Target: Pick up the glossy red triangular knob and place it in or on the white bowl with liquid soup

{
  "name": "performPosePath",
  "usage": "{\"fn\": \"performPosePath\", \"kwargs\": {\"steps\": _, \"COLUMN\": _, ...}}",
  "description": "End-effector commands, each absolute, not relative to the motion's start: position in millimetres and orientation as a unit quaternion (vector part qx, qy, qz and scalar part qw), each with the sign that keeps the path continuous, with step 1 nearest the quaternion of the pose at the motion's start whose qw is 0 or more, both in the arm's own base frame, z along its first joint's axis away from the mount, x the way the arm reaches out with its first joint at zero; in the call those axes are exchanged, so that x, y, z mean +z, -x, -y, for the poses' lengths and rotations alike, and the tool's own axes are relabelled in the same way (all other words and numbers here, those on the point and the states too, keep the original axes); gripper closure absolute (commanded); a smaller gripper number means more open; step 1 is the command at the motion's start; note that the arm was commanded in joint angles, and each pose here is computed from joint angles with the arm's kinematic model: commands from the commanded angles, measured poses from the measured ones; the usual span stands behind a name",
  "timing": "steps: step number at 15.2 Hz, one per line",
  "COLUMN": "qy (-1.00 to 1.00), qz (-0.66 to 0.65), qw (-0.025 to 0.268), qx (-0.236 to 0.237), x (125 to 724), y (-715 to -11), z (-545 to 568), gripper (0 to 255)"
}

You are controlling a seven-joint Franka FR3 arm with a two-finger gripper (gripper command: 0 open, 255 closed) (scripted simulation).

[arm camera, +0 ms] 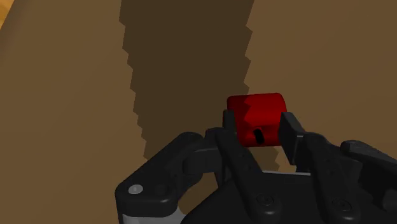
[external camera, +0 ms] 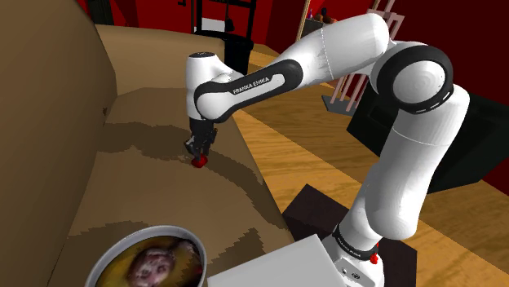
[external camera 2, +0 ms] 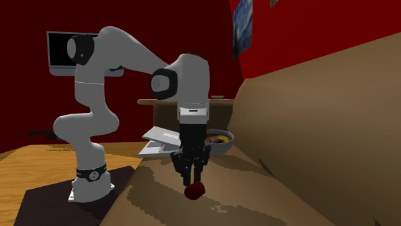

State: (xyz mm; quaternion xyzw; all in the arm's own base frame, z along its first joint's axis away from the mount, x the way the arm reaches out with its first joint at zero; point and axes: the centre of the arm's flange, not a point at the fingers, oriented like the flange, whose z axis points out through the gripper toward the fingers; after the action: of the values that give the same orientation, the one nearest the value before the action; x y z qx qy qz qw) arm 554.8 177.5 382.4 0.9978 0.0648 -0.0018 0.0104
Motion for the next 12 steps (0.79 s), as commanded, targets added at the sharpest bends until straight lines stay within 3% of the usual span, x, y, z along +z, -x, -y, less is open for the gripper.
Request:
{"fn": "performPosePath", "kwargs": {"steps": 1, "qy": -0.998, "qz": -0.065, "qw": 0.011, "qx": -0.004, "x": 380.5, "y": -554.2, "z": -178.2, "gripper": 255}}
{"fn": "performPosePath", "kwargs": {"steps": 12, "qy": -0.998, "qz": -0.065, "qw": 0.011, "qx": -0.004, "x": 401.6, "y": -554.2, "z": -178.2, "gripper": 255}}
